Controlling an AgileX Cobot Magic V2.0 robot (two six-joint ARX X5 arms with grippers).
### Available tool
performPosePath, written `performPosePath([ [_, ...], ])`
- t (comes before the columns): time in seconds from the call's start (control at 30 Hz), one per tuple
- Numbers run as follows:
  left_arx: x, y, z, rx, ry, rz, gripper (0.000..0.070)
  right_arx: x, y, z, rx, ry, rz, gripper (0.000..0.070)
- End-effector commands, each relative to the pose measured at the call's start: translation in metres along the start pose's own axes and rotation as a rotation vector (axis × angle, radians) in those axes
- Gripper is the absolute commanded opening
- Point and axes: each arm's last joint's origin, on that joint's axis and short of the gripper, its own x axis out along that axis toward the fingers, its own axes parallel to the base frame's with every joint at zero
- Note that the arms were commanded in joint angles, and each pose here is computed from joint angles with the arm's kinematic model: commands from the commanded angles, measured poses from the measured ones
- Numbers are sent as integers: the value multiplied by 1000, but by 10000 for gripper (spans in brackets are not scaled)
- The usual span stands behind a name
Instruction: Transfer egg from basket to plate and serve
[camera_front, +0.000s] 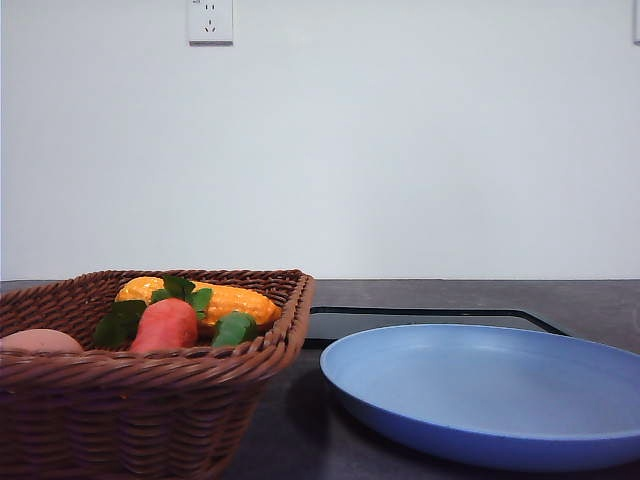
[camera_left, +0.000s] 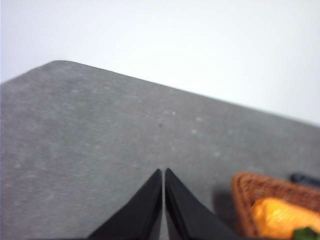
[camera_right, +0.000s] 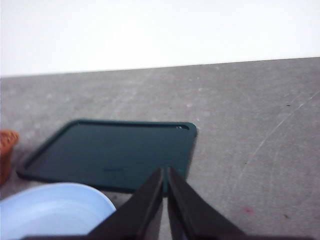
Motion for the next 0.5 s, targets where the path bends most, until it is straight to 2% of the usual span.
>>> performPosePath([
  [0.0, 2, 1, -5, -100, -11, -4, 0, 0, 0, -1, 75, -10, 2, 0],
  [0.2, 1, 0, 1, -137, -67, -24, 0, 0, 0, 0, 150, -14, 2, 0],
  [0.27, 1, -1, 2, -203, -74, -30, 0, 0, 0, 1, 197, -12, 1, 0],
  [0.37, 2, 0, 0, -273, -34, -25, 0, -1, 1, 4, 259, -14, 2, 0],
  [0.47, 1, -2, 3, -293, 39, -41, 0, -3, 3, 12, 281, -6, -2, 0],
])
